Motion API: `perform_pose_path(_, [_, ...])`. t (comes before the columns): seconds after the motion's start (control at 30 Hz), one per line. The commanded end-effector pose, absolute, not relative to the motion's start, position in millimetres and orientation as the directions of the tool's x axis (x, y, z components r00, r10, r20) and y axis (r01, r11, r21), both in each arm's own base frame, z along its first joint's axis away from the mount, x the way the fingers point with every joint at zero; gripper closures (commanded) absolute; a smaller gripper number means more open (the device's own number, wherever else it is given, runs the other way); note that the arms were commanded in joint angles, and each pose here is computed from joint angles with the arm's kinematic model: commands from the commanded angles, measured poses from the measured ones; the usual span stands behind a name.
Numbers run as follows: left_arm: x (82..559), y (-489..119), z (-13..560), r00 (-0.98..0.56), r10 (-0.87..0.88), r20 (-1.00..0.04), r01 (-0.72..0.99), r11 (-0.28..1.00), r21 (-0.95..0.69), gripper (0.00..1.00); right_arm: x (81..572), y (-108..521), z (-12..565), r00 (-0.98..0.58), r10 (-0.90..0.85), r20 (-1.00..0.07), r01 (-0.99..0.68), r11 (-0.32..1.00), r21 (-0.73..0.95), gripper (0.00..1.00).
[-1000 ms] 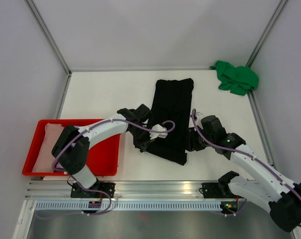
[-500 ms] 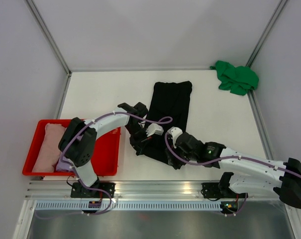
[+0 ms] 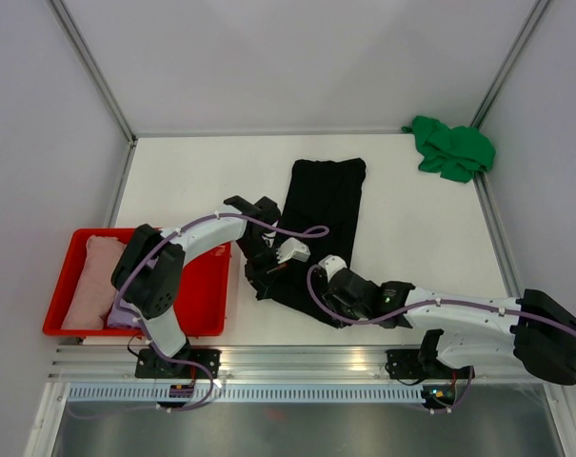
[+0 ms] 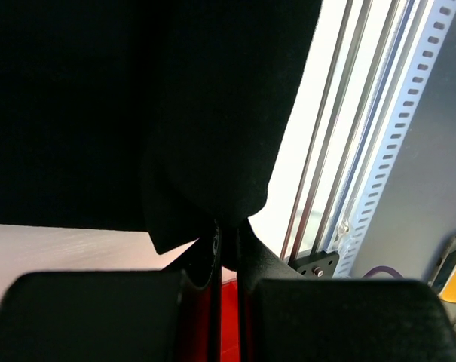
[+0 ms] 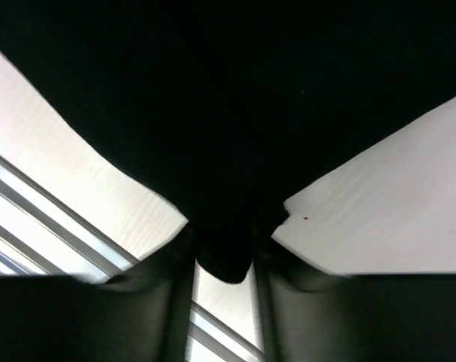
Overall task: Roll the t-shirts
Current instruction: Roll the tshirt
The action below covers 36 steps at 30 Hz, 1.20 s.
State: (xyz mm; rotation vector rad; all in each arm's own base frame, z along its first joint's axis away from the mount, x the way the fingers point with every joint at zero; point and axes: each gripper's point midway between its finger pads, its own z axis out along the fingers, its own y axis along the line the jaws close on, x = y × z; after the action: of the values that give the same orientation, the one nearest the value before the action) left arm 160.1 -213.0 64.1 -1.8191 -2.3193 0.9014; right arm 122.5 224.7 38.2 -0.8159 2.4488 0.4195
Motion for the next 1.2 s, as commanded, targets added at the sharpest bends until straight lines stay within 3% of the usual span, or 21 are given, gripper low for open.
perform_pose_path(0.0, [155.6, -216.3, 74.6, -0.275, 0.894, -0.355, 0.865, 0.069, -0.497, 0.98, 125.1, 229.7, 30.7, -0.708, -0.424, -0.566, -0.589, 0.796, 0.14, 0.69])
perform_pose_path(0.07, [152.4, -212.2, 74.2, -0.282, 0.895, -0.347, 0.859, 0.075, -0.506, 0.98, 119.8, 232.8, 33.5, -0.71, -0.423, -0.563, -0.601, 0.78, 0.172, 0.88])
perform_pose_path(0.17, [143.8, -204.2, 73.0, -0.269, 0.904, -0.333, 0.853, 0.064, -0.517, 0.98, 108.1, 240.6, 48.2, -0.716, -0.405, -0.569, -0.621, 0.741, 0.255, 1.0])
perform_pose_path(0.33, [119.8, -189.4, 77.0, -0.228, 0.917, -0.328, 0.827, 0.005, -0.562, 0.97, 64.6, 259.4, 67.2, -0.785, -0.392, -0.479, -0.61, 0.621, 0.491, 1.0])
perform_pose_path(0.5, [110.5, -181.7, 77.0, -0.204, 0.931, -0.301, 0.799, -0.019, -0.601, 0.89, 46.3, 256.6, 60.8, -0.826, -0.415, -0.381, -0.564, 0.605, 0.562, 1.0])
perform_pose_path(0.6, [126.4, -182.4, 73.0, -0.208, 0.931, -0.299, 0.824, 0.002, -0.567, 0.7, 63.6, 245.3, 55.9, -0.878, -0.358, -0.319, -0.479, 0.641, 0.599, 1.0])
perform_pose_path(0.73, [161.9, -185.9, 70.4, -0.236, 0.927, -0.292, 0.879, 0.076, -0.47, 0.6, 93.7, 241.6, 62.5, -0.902, -0.283, -0.325, -0.429, 0.665, 0.612, 1.0])
perform_pose_path(0.93, [184.1, -200.6, 87.3, -0.274, 0.895, -0.353, 0.913, 0.128, -0.387, 0.54, 108.3, 238.6, 54.9, -0.924, -0.278, -0.264, -0.383, 0.699, 0.604, 1.0])
perform_pose_path(1.17, [166.8, -208.9, 86.3, -0.321, 0.875, -0.362, 0.881, 0.135, -0.453, 0.47, 121.7, 228.5, 52.5, -0.939, -0.236, -0.25, -0.342, 0.719, 0.605, 0.99])
